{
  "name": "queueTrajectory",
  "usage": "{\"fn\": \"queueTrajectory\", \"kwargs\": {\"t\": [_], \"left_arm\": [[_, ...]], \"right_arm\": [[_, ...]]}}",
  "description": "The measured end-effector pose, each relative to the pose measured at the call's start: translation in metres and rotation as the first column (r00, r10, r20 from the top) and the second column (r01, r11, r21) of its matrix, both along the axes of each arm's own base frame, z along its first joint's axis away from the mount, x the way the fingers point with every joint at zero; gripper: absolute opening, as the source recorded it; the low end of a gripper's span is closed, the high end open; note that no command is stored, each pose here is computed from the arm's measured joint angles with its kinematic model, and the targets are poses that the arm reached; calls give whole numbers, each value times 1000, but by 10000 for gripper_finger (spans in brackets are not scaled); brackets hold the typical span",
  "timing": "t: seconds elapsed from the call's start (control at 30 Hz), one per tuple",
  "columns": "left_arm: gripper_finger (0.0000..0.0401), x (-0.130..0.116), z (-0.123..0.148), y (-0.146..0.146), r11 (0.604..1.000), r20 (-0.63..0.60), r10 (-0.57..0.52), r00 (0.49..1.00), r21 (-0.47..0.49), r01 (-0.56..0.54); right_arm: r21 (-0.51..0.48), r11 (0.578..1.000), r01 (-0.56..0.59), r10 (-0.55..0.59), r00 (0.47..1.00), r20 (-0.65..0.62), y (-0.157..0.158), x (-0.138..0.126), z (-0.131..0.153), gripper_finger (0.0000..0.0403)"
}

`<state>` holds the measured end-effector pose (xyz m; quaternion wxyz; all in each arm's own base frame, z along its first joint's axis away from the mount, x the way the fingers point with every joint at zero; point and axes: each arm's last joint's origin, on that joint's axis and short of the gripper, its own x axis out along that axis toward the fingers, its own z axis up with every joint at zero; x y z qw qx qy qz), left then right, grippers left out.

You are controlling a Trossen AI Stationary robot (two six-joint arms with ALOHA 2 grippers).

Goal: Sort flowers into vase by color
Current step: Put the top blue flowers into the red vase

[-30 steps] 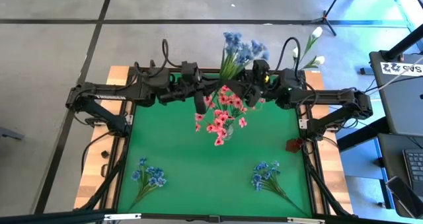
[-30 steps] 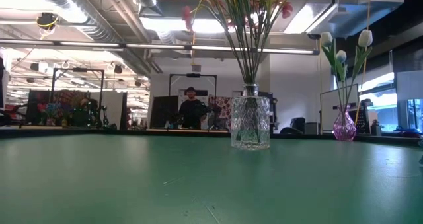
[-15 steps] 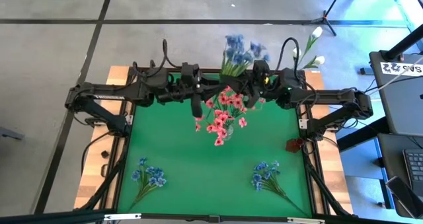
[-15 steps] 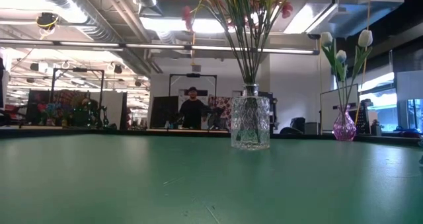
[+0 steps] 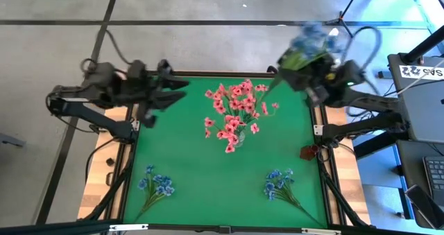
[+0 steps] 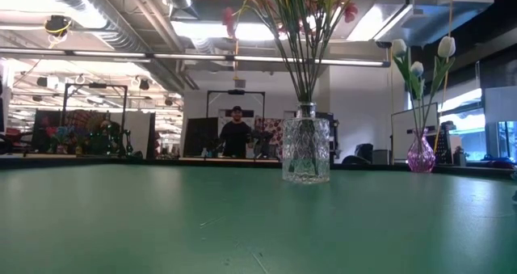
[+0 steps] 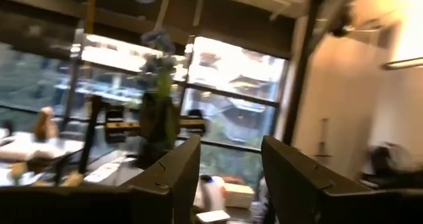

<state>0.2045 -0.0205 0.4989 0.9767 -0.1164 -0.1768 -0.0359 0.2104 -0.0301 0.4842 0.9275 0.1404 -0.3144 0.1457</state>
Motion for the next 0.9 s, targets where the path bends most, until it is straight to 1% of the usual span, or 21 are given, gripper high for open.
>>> {"fn": "queueTrajectory", "kwargs": {"t": [0.07,0.17,0.3,0.37,0.43,0.47,0.57,0.6,0.67,0.8,0.83,0.9], "left_arm": [[159,-13,4,-3,999,8,-28,1000,24,28],[158,-29,9,-4,999,36,-30,999,43,28],[157,-49,19,0,999,118,-20,993,30,16],[158,-58,24,2,1000,167,4,986,12,-6],[159,-66,28,3,1000,201,-4,980,-16,7],[159,-69,29,3,1000,209,-25,978,-1,26],[159,-72,29,-1,989,218,-124,968,104,103],[159,-72,29,-1,986,211,-143,967,120,120],[159,-70,26,-2,985,187,-147,971,118,126],[159,-65,19,-2,985,103,-140,985,118,128],[159,-64,18,-2,984,91,-142,986,119,131],[160,-64,17,-2,984,78,-141,987,120,132]], "right_arm": [[-30,999,-19,19,1000,-13,2,-20,6,9],[-79,995,-59,54,996,-65,6,-47,10,12],[-133,986,-102,78,982,-174,14,-74,6,7],[-150,975,-164,126,964,-234,19,-87,2,8],[-160,958,-236,178,934,-311,23,-98,-4,9],[-169,951,-259,189,919,-347,25,-104,-8,8],[-157,934,-320,212,853,-477,30,-118,-25,6],[-149,925,-348,231,830,-508,30,-120,-32,6],[-115,901,-419,289,775,-562,32,-121,-51,7],[-66,857,-510,367,697,-616,34,-120,-85,6],[-58,851,-522,378,685,-623,34,-121,-93,5],[-56,848,-526,380,680,-627,35,-125,-105,5]]}}
